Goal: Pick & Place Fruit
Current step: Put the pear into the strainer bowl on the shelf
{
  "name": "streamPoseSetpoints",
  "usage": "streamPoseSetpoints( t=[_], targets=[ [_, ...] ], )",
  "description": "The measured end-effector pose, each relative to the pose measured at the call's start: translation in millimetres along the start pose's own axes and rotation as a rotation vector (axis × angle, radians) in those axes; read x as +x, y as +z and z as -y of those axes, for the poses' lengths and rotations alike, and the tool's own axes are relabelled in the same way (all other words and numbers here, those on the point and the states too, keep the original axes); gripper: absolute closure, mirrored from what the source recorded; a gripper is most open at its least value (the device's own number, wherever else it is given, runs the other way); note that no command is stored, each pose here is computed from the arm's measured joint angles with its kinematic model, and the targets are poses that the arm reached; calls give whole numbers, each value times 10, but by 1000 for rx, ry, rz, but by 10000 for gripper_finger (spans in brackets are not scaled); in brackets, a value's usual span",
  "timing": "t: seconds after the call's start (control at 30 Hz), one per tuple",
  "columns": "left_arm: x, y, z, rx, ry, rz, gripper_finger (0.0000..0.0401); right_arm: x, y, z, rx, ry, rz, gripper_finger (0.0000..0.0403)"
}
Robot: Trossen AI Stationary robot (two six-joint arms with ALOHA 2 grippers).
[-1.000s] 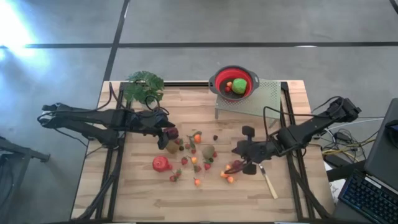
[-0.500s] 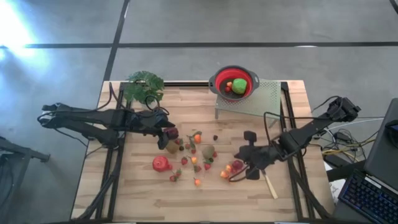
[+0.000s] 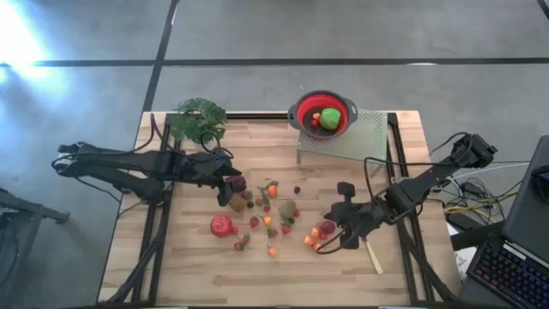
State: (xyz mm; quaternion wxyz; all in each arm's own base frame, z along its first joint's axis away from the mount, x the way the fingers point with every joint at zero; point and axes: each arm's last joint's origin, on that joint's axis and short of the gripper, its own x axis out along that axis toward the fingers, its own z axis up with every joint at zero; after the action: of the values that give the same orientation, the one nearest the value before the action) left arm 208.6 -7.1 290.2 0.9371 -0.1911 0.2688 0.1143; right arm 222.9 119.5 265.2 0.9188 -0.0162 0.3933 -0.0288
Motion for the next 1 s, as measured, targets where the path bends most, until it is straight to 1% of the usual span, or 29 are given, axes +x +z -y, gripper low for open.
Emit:
streamPoseSetpoints(
  t=[0.3, 0.63, 0.77, 0.93, 1.0],
  targets=[
    [0, 0, 0, 0, 0, 0, 128, 123, -125, -4, 6, 5, 11, 394],
    [0, 0, -1, 0, 0, 0, 128, 185, -177, -11, -11, 15, 34, 394],
    [0, 0, 0, 0, 0, 0, 128, 191, -179, -4, -78, 11, 34, 394],
    [0, 0, -1, 0, 0, 0, 128, 184, -162, -8, -253, 11, 44, 394],
    [1, 0, -1, 0, 1, 0, 128, 183, -143, -16, -253, 16, 63, 394]
  ],
)
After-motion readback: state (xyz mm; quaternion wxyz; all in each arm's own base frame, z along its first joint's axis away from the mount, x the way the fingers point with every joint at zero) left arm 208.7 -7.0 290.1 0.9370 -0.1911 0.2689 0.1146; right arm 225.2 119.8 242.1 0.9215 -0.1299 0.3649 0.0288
